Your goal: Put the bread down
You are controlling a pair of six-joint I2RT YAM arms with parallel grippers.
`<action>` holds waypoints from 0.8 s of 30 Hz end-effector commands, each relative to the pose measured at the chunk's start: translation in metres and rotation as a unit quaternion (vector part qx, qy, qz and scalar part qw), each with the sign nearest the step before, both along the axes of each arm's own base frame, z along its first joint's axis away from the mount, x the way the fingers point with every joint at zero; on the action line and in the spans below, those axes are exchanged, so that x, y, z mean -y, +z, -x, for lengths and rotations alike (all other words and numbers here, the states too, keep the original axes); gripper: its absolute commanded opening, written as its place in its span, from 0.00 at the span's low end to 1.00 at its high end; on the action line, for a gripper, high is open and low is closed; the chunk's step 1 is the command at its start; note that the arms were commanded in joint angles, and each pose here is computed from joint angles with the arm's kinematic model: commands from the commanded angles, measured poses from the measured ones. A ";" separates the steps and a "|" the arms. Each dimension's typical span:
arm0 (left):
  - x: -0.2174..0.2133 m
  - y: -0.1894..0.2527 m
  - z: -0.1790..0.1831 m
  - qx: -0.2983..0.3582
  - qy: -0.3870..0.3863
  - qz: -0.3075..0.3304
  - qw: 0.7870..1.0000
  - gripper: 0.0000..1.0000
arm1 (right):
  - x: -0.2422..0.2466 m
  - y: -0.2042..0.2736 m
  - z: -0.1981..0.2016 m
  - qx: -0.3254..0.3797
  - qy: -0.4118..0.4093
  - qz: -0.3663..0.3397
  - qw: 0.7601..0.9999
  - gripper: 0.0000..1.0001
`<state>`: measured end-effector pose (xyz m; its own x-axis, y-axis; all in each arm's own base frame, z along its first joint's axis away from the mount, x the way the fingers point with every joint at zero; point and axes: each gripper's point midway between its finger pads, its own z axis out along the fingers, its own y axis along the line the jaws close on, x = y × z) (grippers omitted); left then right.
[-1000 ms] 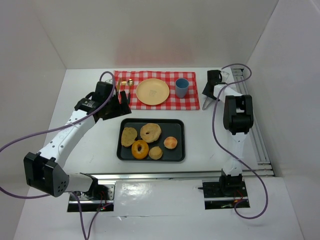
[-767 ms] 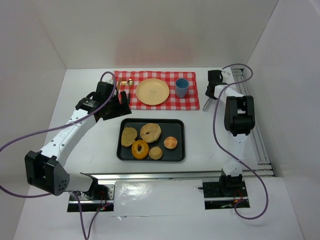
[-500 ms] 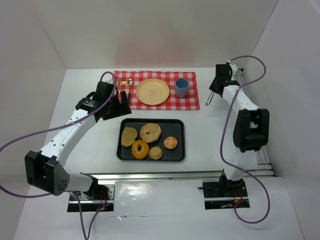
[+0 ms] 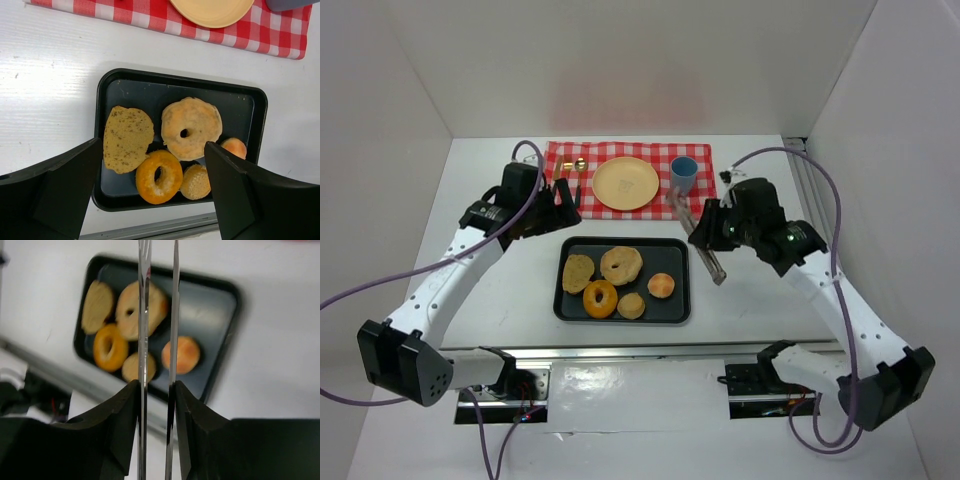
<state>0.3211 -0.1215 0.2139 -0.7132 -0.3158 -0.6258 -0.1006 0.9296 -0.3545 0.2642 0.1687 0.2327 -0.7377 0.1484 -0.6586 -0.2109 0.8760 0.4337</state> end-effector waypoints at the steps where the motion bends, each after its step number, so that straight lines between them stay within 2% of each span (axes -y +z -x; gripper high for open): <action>1: -0.007 0.015 -0.004 0.030 0.004 -0.005 1.000 0.96 | -0.028 -0.003 0.064 -0.056 0.114 -0.015 0.992 0.41; 6: -0.015 0.032 -0.004 0.046 0.017 -0.008 0.999 0.96 | -0.058 -0.003 0.115 -0.093 0.194 -0.015 0.976 0.42; 10: -0.018 0.034 0.002 0.041 0.021 -0.013 0.999 0.96 | -0.069 0.002 0.129 -0.104 0.184 -0.016 0.977 0.44; 11: -0.020 0.034 0.002 0.042 0.024 -0.016 0.999 0.96 | -0.075 0.004 0.134 -0.107 0.189 -0.024 0.976 0.48; 17: -0.027 0.038 0.013 0.059 0.042 -0.008 0.997 0.96 | -0.098 -0.010 0.136 -0.127 0.199 -0.016 0.972 0.52; 24: -0.034 0.035 0.015 0.059 0.054 -0.015 0.997 0.95 | -0.117 -0.028 0.126 -0.145 0.191 0.018 0.971 0.52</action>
<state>0.3045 -0.0941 0.2521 -0.6099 -0.3626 -0.7047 -0.1399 0.9245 -0.3547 0.1275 0.2689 0.1851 -0.9080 -0.2189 -0.3572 -0.3784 0.7944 0.4751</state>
